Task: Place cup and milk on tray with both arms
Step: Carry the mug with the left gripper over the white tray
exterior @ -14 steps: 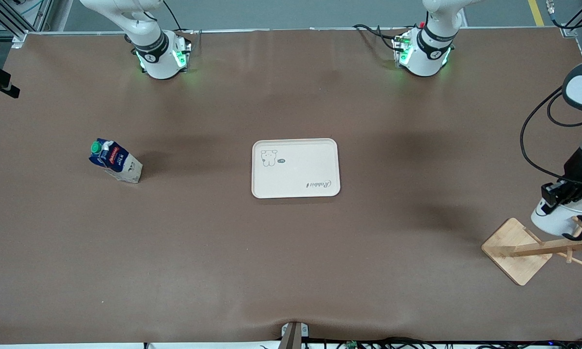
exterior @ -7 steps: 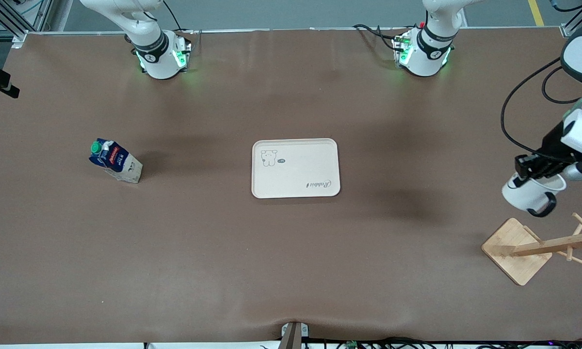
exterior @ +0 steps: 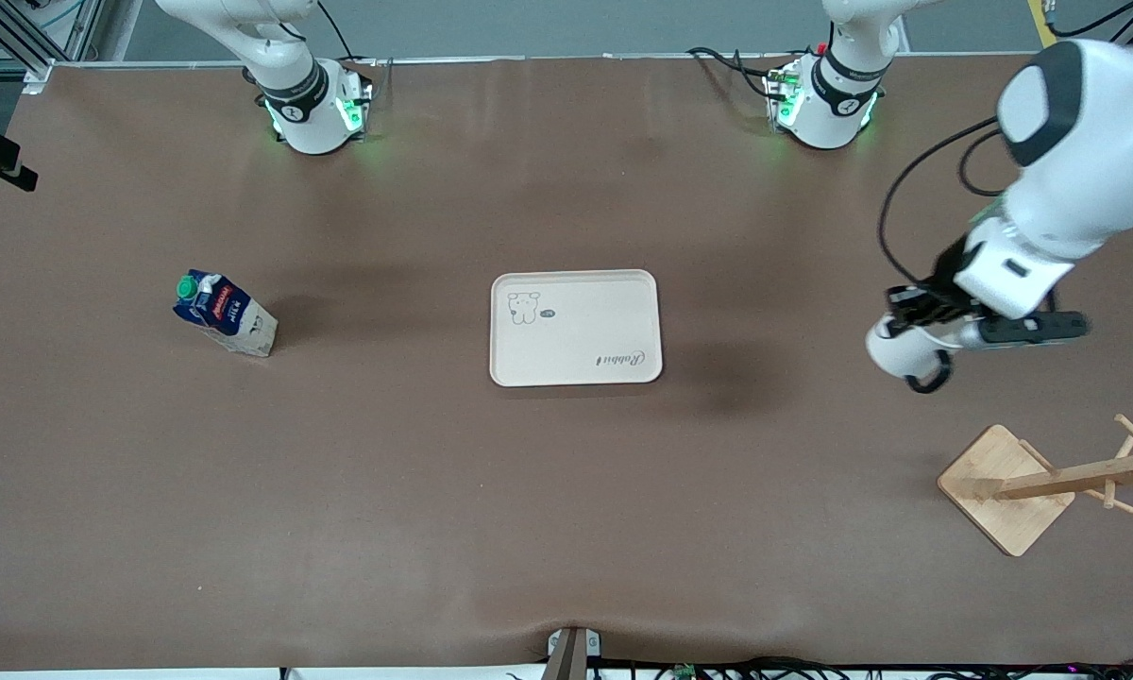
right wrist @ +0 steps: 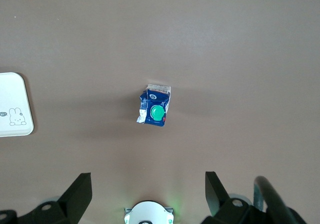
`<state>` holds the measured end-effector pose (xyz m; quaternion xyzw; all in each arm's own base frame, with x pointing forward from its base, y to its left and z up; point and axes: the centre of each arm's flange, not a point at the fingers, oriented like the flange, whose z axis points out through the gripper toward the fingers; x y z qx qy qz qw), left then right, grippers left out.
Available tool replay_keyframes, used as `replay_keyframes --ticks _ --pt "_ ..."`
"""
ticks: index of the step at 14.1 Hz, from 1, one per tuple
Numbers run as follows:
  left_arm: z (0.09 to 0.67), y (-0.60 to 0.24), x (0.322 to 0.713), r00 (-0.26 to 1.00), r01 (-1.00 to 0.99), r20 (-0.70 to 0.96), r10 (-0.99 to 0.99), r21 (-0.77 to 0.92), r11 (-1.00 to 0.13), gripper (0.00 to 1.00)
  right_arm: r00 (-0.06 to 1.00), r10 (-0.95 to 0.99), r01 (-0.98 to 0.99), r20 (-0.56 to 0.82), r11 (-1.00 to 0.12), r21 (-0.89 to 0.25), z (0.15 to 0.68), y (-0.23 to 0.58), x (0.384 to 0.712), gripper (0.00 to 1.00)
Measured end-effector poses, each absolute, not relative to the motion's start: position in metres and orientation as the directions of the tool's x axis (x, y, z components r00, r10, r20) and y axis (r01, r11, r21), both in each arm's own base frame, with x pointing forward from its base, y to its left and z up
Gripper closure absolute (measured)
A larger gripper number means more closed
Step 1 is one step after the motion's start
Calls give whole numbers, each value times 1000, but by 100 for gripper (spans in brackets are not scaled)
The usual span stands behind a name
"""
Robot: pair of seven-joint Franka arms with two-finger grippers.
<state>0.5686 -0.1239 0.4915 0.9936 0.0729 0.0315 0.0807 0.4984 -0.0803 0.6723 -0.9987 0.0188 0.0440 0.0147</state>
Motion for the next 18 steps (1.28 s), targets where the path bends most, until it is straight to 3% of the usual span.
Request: replay_keyframes --ticks 6,11,15,18 --pt "429 -285 526 972 235 -42 233 49 -971 93 990 -37 -41 -137 -999 -27 649 -81 513 0" --pt "371 -355 510 949 280 -156 273 27 -960 93 984 -37 -42 -175 -999 -24 631 -82 522 0" --pt "320 -413 498 922 333 -204 330 -19 -943 93 939 -44 -54 -340 -998 -20 563 -87 546 0" --pt "285 -452 483 912 364 -170 372 -77 -928 93 927 -21 -8 -374 -999 35 544 -96 561 0"
